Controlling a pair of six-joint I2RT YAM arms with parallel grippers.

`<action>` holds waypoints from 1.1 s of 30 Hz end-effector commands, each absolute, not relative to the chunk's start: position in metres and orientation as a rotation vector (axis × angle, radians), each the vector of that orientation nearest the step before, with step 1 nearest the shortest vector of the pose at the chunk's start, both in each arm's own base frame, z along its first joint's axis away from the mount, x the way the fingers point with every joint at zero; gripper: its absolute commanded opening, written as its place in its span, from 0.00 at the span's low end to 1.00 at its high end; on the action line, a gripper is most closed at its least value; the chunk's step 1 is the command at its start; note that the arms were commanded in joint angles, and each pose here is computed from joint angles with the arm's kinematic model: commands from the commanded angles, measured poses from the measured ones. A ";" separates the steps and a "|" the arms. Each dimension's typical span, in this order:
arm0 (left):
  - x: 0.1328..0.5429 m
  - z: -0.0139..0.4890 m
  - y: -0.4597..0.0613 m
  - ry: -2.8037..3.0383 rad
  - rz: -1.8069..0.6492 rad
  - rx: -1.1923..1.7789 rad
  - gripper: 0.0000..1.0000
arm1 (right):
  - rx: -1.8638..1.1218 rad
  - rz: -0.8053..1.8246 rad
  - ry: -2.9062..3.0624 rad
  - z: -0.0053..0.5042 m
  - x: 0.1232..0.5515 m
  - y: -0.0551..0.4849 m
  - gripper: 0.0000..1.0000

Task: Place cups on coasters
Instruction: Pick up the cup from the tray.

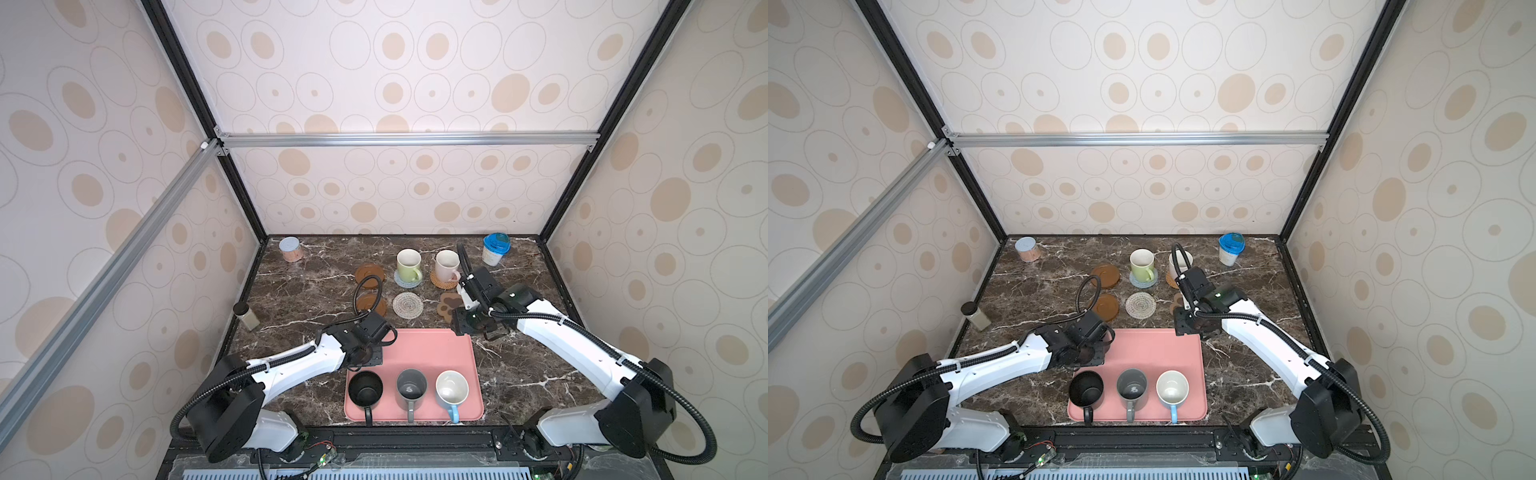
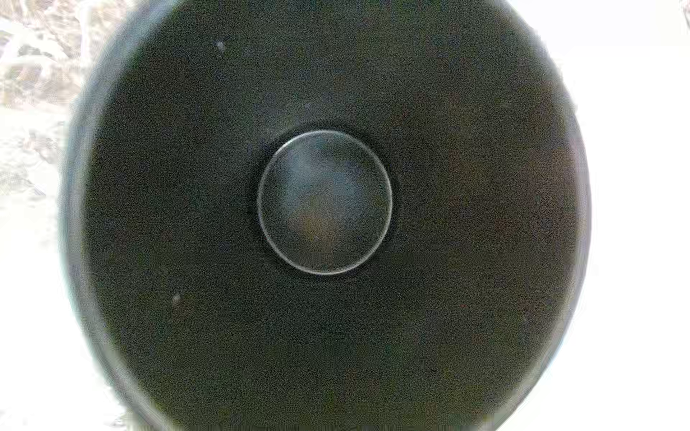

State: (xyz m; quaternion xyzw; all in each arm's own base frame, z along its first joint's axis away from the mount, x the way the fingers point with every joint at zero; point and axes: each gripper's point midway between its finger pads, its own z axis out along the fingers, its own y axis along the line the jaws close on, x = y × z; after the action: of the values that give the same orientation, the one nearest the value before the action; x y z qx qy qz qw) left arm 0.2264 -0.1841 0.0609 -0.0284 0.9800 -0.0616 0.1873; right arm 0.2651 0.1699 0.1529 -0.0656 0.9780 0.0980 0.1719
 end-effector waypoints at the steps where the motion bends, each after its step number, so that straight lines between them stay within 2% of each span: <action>1: 0.239 0.080 -0.182 2.679 -0.191 -0.132 0.14 | -0.169 0.269 2.773 0.155 0.260 0.166 0.56; 33: 0.258 0.131 -0.185 2.524 -0.257 -0.145 0.10 | -0.158 0.253 2.776 0.155 0.261 0.164 0.56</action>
State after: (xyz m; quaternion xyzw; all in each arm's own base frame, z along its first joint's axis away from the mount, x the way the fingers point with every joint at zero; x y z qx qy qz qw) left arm 0.2334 -0.1817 0.0884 -0.0369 0.9698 -0.0787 0.2279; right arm 0.2655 0.1686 0.1545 -0.0594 0.9779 0.0969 0.1753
